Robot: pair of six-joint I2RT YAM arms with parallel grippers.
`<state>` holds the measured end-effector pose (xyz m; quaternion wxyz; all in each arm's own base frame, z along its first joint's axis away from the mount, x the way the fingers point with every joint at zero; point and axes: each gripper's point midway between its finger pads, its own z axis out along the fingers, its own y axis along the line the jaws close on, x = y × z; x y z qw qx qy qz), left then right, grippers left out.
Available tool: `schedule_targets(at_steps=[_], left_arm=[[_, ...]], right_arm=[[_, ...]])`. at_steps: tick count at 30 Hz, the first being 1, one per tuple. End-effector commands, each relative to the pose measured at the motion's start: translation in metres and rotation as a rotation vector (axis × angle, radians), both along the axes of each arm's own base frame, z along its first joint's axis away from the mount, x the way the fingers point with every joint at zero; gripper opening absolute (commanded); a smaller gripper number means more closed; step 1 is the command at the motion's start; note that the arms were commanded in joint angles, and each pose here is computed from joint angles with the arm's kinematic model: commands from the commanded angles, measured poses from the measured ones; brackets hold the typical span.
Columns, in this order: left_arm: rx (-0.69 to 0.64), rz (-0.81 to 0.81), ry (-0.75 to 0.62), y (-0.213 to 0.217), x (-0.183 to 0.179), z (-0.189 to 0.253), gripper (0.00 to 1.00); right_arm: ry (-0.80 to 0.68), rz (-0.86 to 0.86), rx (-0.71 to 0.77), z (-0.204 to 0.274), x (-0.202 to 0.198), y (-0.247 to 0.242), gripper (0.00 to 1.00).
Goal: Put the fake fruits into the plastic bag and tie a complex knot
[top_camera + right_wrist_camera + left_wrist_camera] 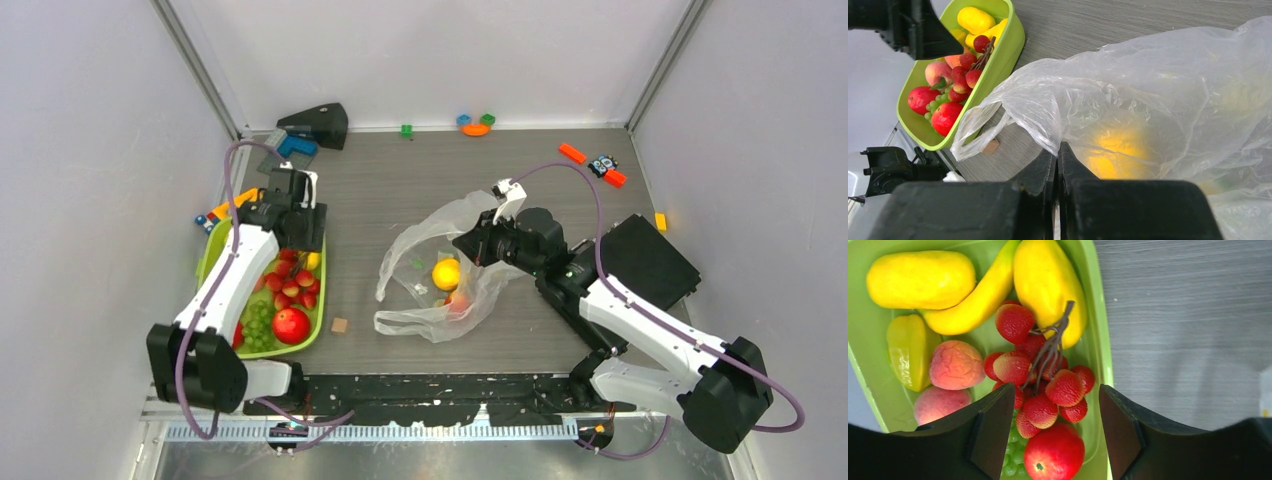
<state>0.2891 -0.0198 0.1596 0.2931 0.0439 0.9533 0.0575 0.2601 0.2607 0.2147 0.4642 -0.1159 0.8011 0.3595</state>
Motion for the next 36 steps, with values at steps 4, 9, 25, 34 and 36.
schedule_targets(at_steps=[4,9,25,34,36], left_arm=[[0.040,0.056,0.030,0.016,0.034,-0.008,0.60],[-0.045,0.041,0.092,0.006,0.045,-0.030,0.55],[-0.021,0.079,0.262,0.014,0.045,-0.077,0.46],[0.007,0.090,0.306,0.021,0.043,-0.085,0.36],[0.013,0.090,0.298,0.022,0.044,-0.083,0.26]], right_arm=[[-0.073,0.032,0.084,0.025,-0.002,0.009,0.05],[-0.073,0.036,0.086,0.025,-0.001,0.010,0.05],[-0.069,0.042,0.104,0.026,-0.004,0.011,0.05],[-0.069,0.040,0.109,0.026,-0.005,0.010,0.05],[-0.068,0.037,0.108,0.025,-0.005,0.009,0.05]])
